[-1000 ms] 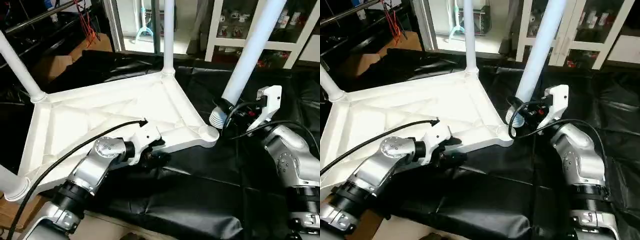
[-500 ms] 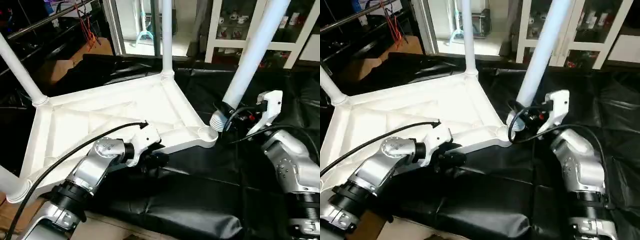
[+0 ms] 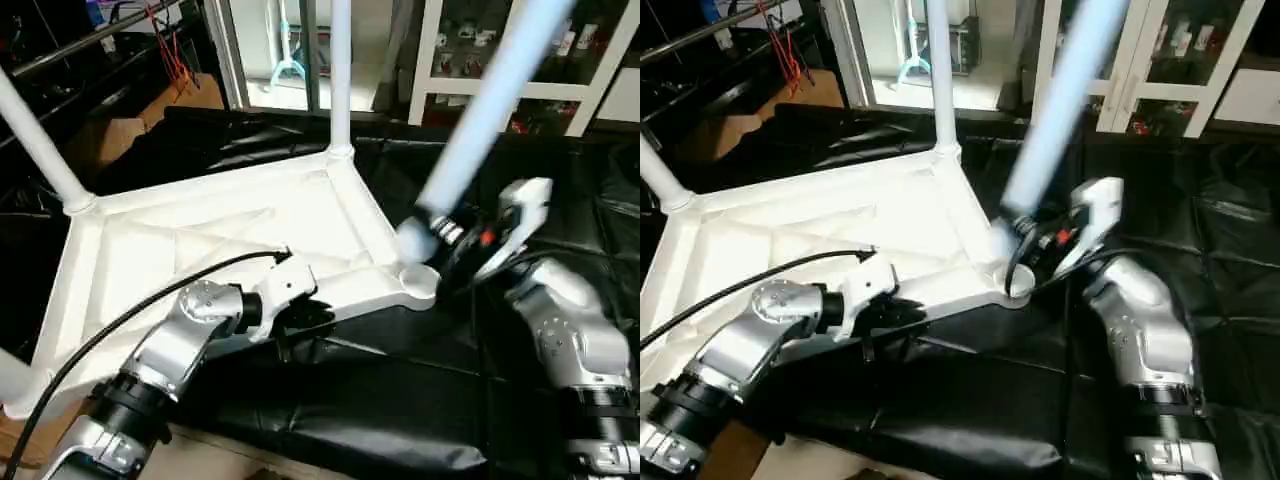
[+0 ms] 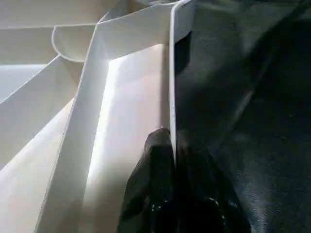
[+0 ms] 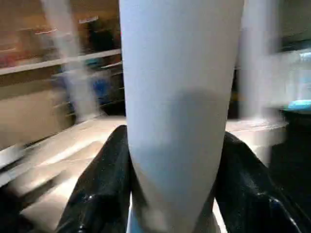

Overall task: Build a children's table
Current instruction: Insert table leg to table base

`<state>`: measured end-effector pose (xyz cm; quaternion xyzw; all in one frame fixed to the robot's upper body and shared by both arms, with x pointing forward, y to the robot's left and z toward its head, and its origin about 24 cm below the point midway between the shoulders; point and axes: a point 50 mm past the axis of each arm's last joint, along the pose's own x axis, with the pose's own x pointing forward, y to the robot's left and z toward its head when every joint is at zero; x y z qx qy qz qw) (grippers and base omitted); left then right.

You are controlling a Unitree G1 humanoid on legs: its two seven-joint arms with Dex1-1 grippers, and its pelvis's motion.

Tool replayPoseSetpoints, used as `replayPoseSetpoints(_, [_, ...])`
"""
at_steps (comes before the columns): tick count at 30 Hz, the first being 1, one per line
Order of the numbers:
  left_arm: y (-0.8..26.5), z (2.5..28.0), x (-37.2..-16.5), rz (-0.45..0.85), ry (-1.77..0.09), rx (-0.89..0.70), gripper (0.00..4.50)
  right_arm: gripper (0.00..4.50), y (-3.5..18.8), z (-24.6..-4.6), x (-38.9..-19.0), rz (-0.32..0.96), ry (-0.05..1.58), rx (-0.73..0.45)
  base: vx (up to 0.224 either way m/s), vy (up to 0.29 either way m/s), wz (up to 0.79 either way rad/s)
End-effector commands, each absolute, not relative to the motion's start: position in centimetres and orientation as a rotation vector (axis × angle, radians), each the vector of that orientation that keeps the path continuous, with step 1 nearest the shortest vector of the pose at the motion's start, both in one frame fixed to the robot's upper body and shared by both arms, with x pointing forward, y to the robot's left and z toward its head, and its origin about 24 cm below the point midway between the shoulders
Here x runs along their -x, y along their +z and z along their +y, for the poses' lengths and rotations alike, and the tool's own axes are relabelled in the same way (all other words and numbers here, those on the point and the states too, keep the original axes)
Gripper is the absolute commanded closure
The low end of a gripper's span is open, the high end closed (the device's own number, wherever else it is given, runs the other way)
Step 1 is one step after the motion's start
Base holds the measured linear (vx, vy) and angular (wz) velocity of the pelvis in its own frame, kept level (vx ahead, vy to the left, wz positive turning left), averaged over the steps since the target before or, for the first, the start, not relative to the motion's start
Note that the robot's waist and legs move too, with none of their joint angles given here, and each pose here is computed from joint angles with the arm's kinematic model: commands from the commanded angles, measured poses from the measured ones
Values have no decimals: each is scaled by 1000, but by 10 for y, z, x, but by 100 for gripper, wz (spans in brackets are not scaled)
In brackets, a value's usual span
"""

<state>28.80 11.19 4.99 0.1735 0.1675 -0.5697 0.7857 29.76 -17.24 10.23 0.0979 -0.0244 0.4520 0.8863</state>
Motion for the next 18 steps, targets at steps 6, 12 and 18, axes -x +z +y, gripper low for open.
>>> replayPoseSetpoints(6, [50,118,-279,338,-1274,-402,450,263,89,-177,-288,43,1084,-145,0,0,0])
replayPoseSetpoints(12, [52,127,-275,335,-1286,-424,450,263,86,-200,-292,23,1015,-158,0,0,0])
replayPoseSetpoints(18, [53,128,-272,327,-1327,-431,450,263,80,-201,-293,0,1017,-127,0,0,0])
